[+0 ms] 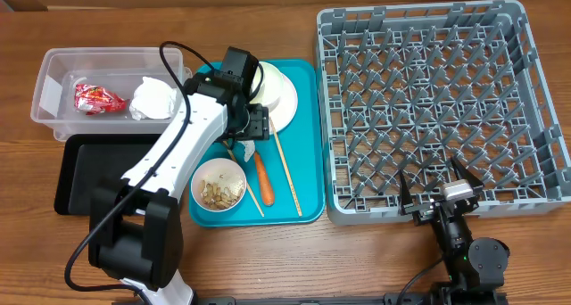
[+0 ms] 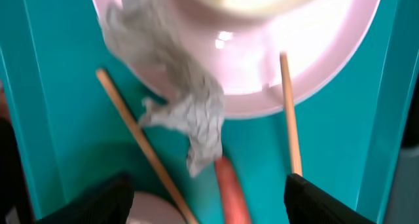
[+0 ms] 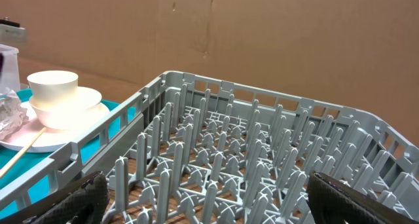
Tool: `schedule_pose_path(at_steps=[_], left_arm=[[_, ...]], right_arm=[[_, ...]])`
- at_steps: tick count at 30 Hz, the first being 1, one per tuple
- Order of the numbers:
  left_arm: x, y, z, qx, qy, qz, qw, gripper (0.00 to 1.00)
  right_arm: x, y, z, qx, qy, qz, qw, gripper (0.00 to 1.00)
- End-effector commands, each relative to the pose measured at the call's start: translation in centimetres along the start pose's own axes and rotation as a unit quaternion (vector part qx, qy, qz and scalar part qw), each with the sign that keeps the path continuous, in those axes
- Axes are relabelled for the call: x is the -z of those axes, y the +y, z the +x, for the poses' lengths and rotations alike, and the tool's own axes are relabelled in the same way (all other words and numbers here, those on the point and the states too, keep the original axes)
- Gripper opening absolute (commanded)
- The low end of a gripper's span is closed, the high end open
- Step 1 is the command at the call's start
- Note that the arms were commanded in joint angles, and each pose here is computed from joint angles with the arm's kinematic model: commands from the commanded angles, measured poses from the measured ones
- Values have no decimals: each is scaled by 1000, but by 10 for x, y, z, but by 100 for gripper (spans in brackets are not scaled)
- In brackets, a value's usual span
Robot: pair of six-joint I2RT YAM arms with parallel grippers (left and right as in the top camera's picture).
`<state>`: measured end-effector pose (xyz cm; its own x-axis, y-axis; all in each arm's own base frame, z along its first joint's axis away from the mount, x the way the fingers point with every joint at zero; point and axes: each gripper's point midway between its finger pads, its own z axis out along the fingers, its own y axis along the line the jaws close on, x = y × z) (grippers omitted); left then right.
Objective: Sort waste into correct bins and load items into the dishwasher
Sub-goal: 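Reach the left gripper to the grey tissue by the plate and grasp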
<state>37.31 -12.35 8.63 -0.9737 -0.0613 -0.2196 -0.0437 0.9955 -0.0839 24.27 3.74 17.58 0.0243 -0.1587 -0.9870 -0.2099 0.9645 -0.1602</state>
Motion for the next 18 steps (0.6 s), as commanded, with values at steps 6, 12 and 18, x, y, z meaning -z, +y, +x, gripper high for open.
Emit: schedule_pose_path(at_steps=[6, 12, 18], left_arm=[[-24, 9, 2, 30, -21, -19, 999, 71], [-39, 9, 0, 31, -42, -11, 999, 70], [-46, 12, -6, 32, -66, -17, 997, 68]], right_arm=[[0, 0, 2, -4, -1, 1, 1000, 100], [0, 0, 2, -4, -1, 1, 1000, 100], [0, 0, 2, -4, -1, 1, 1000, 100]])
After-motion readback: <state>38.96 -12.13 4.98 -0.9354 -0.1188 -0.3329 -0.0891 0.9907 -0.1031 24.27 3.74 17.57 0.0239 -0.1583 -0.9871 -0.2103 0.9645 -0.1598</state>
